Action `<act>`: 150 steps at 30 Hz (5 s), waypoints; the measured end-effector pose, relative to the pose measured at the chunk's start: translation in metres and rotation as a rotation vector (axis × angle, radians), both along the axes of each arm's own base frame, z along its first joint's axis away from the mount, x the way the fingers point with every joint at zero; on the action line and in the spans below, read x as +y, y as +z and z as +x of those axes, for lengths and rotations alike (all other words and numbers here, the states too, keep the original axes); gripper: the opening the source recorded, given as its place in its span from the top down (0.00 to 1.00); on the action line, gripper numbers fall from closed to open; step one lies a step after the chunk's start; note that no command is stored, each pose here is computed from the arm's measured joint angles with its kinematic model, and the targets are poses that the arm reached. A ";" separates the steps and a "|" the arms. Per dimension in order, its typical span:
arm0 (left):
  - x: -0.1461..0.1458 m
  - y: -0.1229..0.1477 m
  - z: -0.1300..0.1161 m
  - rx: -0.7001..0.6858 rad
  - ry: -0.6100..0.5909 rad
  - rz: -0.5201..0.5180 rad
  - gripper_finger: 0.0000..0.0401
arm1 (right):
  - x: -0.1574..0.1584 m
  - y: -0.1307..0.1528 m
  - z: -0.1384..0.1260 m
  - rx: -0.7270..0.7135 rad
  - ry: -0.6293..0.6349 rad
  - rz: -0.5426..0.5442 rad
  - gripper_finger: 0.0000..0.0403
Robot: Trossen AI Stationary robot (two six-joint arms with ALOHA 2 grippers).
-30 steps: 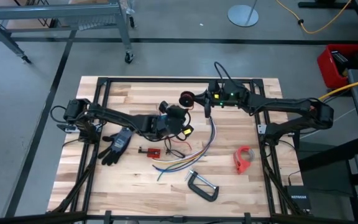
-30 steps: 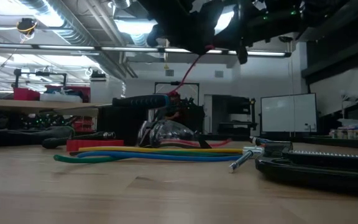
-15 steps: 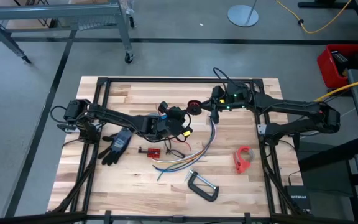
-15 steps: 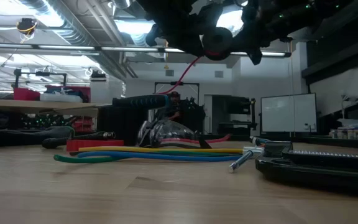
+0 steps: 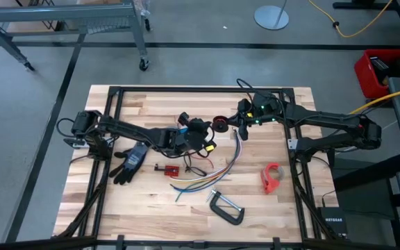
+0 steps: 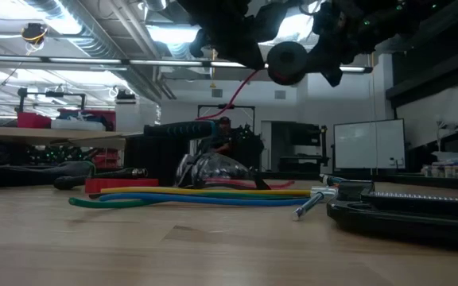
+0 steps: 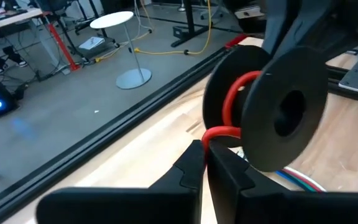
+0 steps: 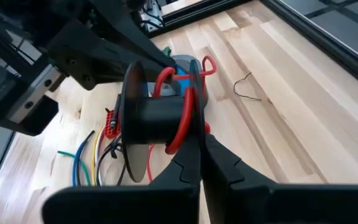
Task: Coil cords
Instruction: Coil the red wire onto the black spool
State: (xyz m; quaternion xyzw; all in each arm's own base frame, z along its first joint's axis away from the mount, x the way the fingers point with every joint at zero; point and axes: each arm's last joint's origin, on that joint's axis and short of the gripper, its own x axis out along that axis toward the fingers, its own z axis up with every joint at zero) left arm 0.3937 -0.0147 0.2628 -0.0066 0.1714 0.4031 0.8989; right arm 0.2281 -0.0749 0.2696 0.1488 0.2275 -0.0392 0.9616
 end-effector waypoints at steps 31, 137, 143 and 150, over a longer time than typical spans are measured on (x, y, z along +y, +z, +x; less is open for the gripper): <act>0.007 -0.027 -0.005 0.233 -0.414 -0.218 0.71 | 0.015 0.015 -0.035 0.032 0.093 -0.018 1.00; -0.013 -0.042 0.012 0.233 -0.400 0.060 0.74 | 0.031 0.024 -0.063 0.025 0.257 0.115 1.00; -0.024 -0.042 0.012 0.232 -0.428 0.063 0.74 | 0.030 0.024 -0.063 0.031 0.233 0.101 1.00; -0.028 -0.042 0.011 0.234 -0.438 0.066 0.74 | 0.030 0.024 -0.063 0.031 0.233 0.101 1.00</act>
